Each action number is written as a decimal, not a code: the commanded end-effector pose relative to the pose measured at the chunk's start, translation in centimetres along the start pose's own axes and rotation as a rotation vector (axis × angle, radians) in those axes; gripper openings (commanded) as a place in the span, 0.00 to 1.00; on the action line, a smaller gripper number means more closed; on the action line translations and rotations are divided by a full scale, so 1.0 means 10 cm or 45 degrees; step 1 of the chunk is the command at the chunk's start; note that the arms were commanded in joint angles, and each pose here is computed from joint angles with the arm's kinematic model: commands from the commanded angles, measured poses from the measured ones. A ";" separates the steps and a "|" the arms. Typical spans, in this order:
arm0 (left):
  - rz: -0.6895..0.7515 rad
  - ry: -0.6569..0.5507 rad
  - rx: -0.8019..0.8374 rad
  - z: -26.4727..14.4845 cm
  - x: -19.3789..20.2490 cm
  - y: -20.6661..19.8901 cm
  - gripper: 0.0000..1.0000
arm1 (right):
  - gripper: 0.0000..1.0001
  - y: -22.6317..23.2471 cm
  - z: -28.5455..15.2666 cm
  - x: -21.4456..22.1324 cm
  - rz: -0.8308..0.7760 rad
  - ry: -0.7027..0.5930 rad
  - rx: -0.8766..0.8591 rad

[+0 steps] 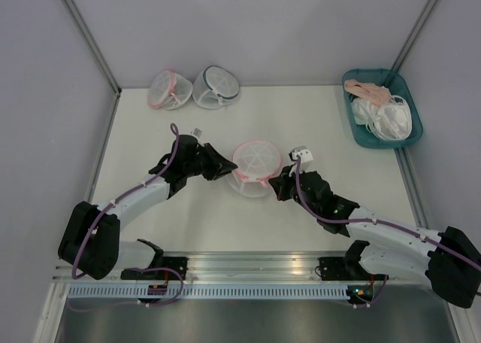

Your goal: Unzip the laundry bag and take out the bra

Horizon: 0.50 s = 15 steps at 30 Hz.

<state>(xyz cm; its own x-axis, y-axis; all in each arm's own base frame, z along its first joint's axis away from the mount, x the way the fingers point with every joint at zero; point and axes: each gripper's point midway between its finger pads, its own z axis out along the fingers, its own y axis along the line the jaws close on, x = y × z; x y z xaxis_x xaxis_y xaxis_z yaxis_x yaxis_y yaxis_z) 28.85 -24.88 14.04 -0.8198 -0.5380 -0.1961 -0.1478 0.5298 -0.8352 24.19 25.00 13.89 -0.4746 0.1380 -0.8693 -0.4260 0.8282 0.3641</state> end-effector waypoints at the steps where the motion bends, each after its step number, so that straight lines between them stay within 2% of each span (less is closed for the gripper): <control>1: -0.007 0.001 0.084 -0.03 -0.05 -0.20 0.26 | 0.00 -0.01 -0.09 -0.06 -0.003 -0.025 -0.002; 2: -0.001 -0.007 0.096 -0.04 -0.08 -0.25 0.47 | 0.00 -0.01 -0.11 -0.05 -0.006 -0.023 -0.001; 5: 0.004 0.001 0.116 -0.07 -0.09 -0.33 0.74 | 0.00 -0.01 -0.16 -0.06 -0.012 -0.018 -0.007; 10: -0.015 0.032 0.228 -0.32 0.03 -0.65 0.79 | 0.01 -0.05 -0.22 -0.04 -0.028 -0.003 0.001; 11: 0.009 0.008 0.282 -0.48 0.05 -0.78 0.86 | 0.00 -0.05 -0.22 -0.04 -0.030 -0.003 0.001; 15: 0.015 0.052 0.358 -0.75 0.32 -0.97 0.88 | 0.01 -0.02 -0.23 -0.04 -0.033 0.002 -0.018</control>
<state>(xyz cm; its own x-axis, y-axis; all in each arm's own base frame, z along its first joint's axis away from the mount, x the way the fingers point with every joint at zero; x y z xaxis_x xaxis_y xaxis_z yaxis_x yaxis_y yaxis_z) 25.91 -26.06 21.08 -0.8299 -0.5136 -0.2179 -0.0227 0.4213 -0.9066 22.93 23.49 14.74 -0.4728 0.1261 -0.8721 -0.4309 0.8302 0.3537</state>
